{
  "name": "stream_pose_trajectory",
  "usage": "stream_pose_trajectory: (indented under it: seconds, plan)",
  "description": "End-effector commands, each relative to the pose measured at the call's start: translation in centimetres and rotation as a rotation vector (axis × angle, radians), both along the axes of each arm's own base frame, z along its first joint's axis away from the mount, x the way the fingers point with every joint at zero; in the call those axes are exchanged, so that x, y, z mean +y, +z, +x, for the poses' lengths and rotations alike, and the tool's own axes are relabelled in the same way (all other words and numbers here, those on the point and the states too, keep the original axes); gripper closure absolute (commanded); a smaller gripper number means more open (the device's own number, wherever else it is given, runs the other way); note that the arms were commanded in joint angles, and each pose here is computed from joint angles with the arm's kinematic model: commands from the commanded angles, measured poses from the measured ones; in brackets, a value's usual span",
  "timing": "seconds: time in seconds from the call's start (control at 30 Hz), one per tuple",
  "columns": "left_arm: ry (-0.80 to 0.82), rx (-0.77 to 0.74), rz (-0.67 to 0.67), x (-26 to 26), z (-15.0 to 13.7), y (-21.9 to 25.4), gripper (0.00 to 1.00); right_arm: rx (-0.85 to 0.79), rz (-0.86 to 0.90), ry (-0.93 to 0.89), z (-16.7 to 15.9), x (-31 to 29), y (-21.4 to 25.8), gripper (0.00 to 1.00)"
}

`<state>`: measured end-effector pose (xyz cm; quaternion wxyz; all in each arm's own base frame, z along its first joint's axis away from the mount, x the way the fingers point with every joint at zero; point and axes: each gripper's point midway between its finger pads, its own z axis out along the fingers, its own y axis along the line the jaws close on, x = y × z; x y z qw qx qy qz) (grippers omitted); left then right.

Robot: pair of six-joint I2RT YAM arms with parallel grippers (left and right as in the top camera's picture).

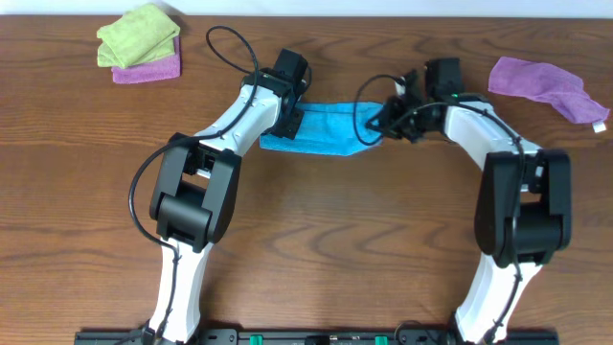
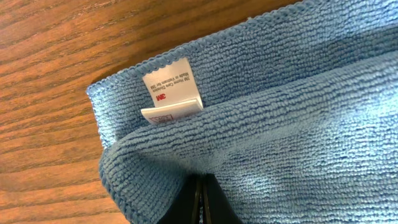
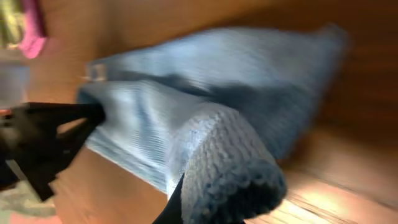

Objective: Fold the cloth
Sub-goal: 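Hold the left end and move the right gripper's end toward the left, then fold the strip's right half over the left half with the right gripper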

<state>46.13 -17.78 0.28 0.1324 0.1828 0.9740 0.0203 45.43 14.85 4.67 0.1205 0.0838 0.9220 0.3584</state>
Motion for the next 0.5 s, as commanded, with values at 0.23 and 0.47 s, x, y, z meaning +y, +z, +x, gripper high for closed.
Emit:
stream_pose_trajectory:
  seconds: [0.23, 0.47]
  plan:
    - [0.033, 0.053, -0.001, 0.5, -0.6, -2.1, 0.94, -0.098, 0.035, 0.032, 1.2, 5.1, 3.2, 0.98]
    - [0.11, 0.039, -0.091, 1.7, 0.9, -0.1, 0.94, -0.094, 0.039, 0.027, 1.2, 5.3, 3.3, 0.98]
